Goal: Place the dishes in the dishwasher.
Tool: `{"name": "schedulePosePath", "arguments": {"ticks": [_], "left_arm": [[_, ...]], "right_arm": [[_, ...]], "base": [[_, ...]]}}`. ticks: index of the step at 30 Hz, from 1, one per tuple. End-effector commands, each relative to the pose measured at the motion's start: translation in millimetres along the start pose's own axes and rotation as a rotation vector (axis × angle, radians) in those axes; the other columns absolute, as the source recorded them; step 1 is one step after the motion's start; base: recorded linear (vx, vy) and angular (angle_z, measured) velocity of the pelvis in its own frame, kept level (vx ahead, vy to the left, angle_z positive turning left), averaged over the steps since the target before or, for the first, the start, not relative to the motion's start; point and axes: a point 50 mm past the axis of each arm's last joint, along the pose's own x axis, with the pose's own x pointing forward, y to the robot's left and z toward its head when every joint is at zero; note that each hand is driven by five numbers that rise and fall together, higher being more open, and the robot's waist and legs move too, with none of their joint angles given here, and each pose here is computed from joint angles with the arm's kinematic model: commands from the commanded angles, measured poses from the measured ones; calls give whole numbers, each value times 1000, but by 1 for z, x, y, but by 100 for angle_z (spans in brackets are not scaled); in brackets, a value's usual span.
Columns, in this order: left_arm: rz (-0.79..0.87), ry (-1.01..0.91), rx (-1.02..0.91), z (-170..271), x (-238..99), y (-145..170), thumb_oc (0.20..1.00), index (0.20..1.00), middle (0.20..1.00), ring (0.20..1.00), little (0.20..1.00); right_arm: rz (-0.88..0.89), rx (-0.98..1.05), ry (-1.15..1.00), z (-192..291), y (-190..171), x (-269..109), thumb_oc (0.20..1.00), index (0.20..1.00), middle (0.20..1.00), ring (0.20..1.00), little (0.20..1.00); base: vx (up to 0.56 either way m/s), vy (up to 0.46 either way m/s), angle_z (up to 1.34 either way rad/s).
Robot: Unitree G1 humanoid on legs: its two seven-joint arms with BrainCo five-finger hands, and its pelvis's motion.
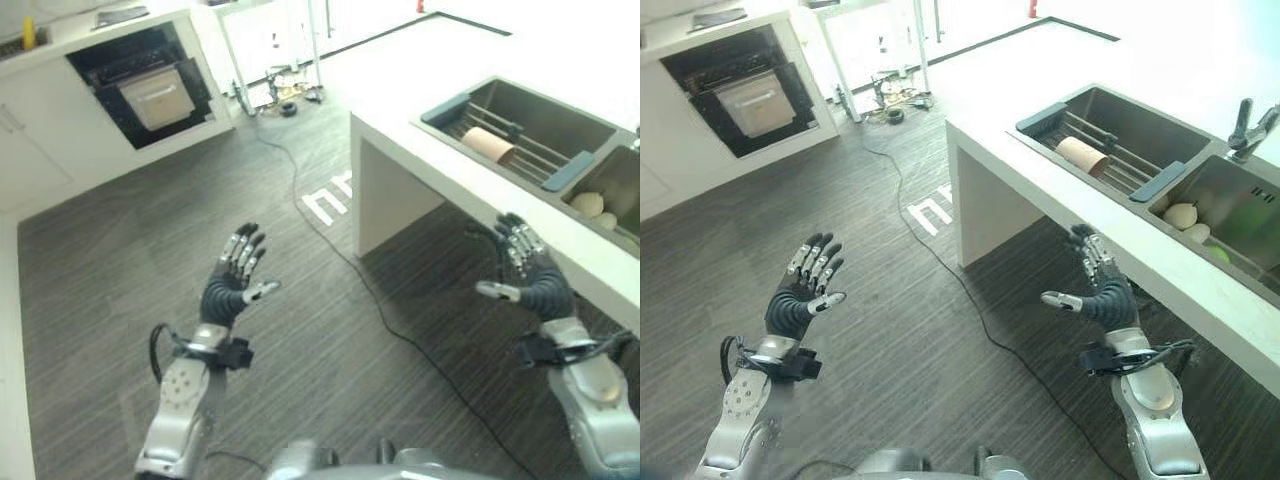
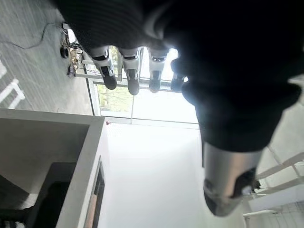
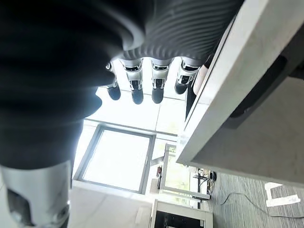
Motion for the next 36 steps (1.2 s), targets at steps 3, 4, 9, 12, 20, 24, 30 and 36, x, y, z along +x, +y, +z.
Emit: {"name": "schedulePosePath", "arguments": {"ticks": [3,4,9,12,20,24,30,36], "left_arm": [[7,-226,99,40,0,9,1000,1000,1000,1000,1000],[14,-233,105,42,0,9,1000,1000,1000,1000,1000],[18,-286,141,47,-3,6,1000,1000,1000,1000,1000],[-27,-320,227,53,5,0,1000,1000,1000,1000,1000],[-235,-383,324,67,25,-20,1000,1000,1000,1000,1000],[-326,-381,382,66,24,-31,1000,1000,1000,1000,1000],[-267,-409,464,73,27,-25,1000,1000,1000,1000,1000],[-254,-423,413,73,28,-26,1000,1000,1000,1000,1000]], "right_arm": [[50,22,-157,33,-3,15,1000,1000,1000,1000,1000],[60,24,-161,35,-2,15,1000,1000,1000,1000,1000],[91,24,-197,44,1,18,1000,1000,1000,1000,1000],[91,36,-215,48,1,18,1000,1000,1000,1000,1000],[-1,50,-229,51,4,18,1000,1000,1000,1000,1000],[-2,38,-215,48,6,17,1000,1000,1000,1000,1000],[77,79,-230,45,13,22,1000,1000,1000,1000,1000],[124,101,-251,48,27,30,1000,1000,1000,1000,1000]], "base": [[287,126,-81],[293,170,-79],[248,220,-90],[164,261,-89],[167,261,7],[85,207,-8],[53,29,-120],[182,-267,-68]]}}
